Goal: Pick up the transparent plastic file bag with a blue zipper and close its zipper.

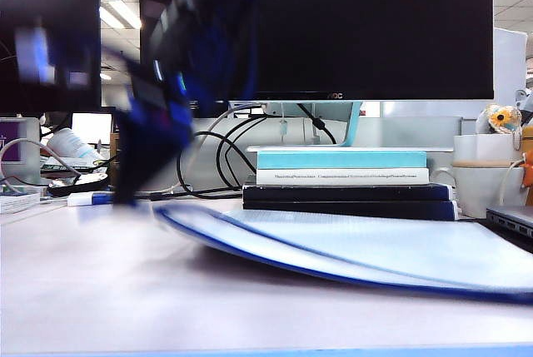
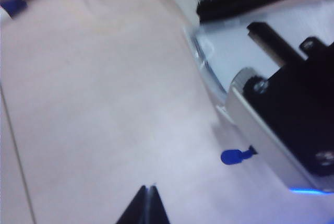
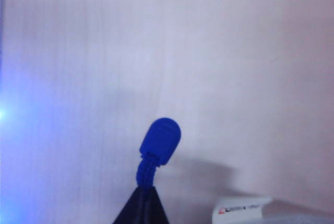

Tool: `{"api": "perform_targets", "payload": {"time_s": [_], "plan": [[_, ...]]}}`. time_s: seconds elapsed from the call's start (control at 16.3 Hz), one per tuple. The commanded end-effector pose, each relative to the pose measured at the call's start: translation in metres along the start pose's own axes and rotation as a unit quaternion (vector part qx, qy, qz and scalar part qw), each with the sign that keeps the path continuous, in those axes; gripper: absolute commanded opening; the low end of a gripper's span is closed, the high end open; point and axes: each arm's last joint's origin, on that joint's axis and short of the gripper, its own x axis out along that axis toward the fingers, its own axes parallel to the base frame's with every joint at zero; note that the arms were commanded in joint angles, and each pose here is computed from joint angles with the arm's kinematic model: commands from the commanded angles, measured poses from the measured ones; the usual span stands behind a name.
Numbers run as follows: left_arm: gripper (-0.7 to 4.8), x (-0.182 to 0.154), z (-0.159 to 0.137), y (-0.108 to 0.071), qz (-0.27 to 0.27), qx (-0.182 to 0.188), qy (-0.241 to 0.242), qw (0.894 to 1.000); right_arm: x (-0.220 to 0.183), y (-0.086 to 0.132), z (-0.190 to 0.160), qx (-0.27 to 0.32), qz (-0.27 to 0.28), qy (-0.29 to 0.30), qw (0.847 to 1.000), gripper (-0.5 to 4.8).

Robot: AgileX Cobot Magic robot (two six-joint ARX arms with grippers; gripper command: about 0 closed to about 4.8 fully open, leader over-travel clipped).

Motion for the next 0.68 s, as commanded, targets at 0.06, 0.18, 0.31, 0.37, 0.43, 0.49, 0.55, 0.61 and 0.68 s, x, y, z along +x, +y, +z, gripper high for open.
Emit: {"api": "perform_targets", "payload": {"time_s": [0.06,0.18,0.31,0.37,0.43,0.49,0.55,0.61,0.68], "plan": [[0.15,-0.002,0.012,0.002,0.013,0.039,-0.057,0.998,-0.053,-0.003,0.024,-0.007,-0.027,-0.03,0.999,-0.01],[1.19,-0.002,0.016,0.003,0.017,0.075,-0.073,0.994,-0.085,0.0,0.032,-0.014,-0.049,-0.052,0.997,-0.01],[2.84,-0.003,0.018,0.003,0.01,0.119,-0.088,0.989,-0.118,0.007,0.034,-0.019,-0.075,-0.073,0.994,-0.01],[3.33,-0.003,0.019,0.002,0.007,0.134,-0.094,0.986,-0.13,0.011,0.033,-0.021,-0.083,-0.082,0.993,-0.01],[3.66,-0.003,0.02,0.002,0.003,0.149,-0.101,0.984,-0.138,0.013,0.033,-0.023,-0.088,-0.089,0.992,-0.01],[4.05,-0.004,0.022,0.001,-0.008,0.166,-0.116,0.979,-0.156,0.02,0.033,-0.024,-0.1,-0.103,0.989,-0.01],[4.14,-0.004,0.024,0.001,-0.016,0.179,-0.127,0.976,-0.166,0.023,0.032,-0.025,-0.105,-0.113,0.988,-0.01],[4.14,-0.005,0.027,0.001,-0.027,0.204,-0.147,0.967,-0.181,0.029,0.032,-0.022,-0.116,-0.128,0.985,-0.01],[4.14,-0.005,0.031,0.0,-0.042,0.232,-0.169,0.957,-0.195,0.035,0.032,-0.025,-0.117,-0.146,0.982,-0.01]]}}
